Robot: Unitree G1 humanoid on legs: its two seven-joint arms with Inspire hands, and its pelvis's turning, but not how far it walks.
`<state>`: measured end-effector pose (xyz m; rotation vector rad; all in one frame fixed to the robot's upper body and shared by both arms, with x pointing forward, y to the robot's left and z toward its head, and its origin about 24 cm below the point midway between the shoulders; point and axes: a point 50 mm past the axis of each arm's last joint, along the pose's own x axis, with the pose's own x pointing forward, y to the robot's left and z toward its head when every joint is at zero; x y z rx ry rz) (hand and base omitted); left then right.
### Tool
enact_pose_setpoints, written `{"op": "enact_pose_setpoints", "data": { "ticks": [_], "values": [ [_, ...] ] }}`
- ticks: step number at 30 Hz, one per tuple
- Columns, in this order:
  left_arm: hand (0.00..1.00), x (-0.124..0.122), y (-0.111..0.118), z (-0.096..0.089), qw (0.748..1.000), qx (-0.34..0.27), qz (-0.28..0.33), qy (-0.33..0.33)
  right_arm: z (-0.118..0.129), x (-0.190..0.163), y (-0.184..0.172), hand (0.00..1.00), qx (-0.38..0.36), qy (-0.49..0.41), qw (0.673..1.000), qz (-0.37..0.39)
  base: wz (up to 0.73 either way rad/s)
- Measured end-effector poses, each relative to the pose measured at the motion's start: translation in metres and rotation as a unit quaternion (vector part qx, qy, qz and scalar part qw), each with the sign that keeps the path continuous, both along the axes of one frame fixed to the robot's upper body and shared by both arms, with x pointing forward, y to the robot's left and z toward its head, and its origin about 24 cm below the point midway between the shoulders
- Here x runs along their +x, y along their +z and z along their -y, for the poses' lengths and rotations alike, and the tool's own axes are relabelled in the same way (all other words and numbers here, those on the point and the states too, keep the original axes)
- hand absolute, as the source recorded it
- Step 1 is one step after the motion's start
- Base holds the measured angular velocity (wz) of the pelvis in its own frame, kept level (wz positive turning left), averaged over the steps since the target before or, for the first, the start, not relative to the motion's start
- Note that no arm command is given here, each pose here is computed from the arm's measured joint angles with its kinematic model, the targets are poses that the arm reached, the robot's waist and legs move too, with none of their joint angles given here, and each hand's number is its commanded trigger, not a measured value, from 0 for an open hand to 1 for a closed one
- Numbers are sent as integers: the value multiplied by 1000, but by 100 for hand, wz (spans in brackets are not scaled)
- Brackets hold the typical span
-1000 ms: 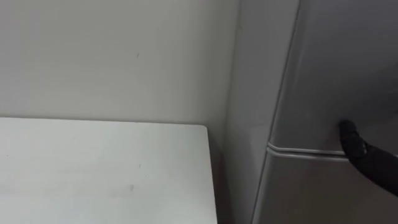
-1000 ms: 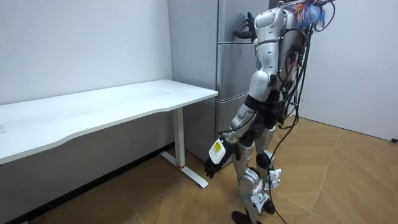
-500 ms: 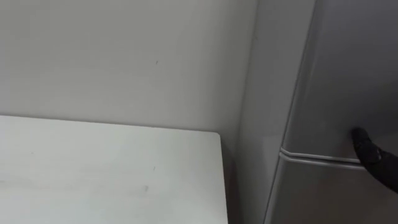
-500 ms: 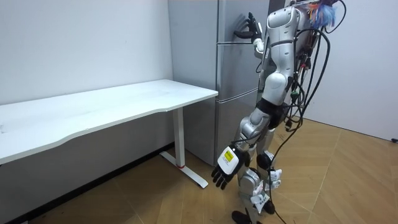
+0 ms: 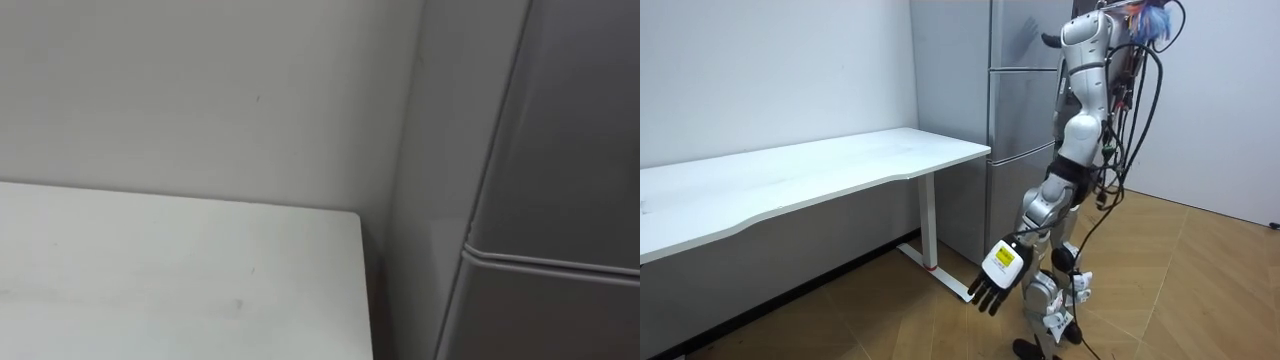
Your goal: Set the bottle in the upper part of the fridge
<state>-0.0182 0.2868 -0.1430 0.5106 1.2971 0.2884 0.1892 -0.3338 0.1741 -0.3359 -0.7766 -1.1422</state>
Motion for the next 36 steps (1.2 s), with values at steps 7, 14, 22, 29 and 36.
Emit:
{"op": "enact_pose_setpoints", "data": {
  "ticks": [7,14,22,29,36],
  "values": [
    [0,-5,-2,3,1000,-7,-3,23,10,-8,4,0,22,-36,999,19,3],
    [0,-3,-3,3,1000,0,-3,26,14,-18,4,0,26,-62,997,28,-2],
    [0,5,-2,2,999,1,6,33,28,-33,-15,0,95,-59,994,-7,-8],
    [0,8,-2,1,999,11,3,34,49,-42,-57,0,259,-50,964,-39,-2],
    [0,10,-3,3,999,13,-9,34,50,-61,-111,0,397,-71,912,-69,-6]
  ]
}}
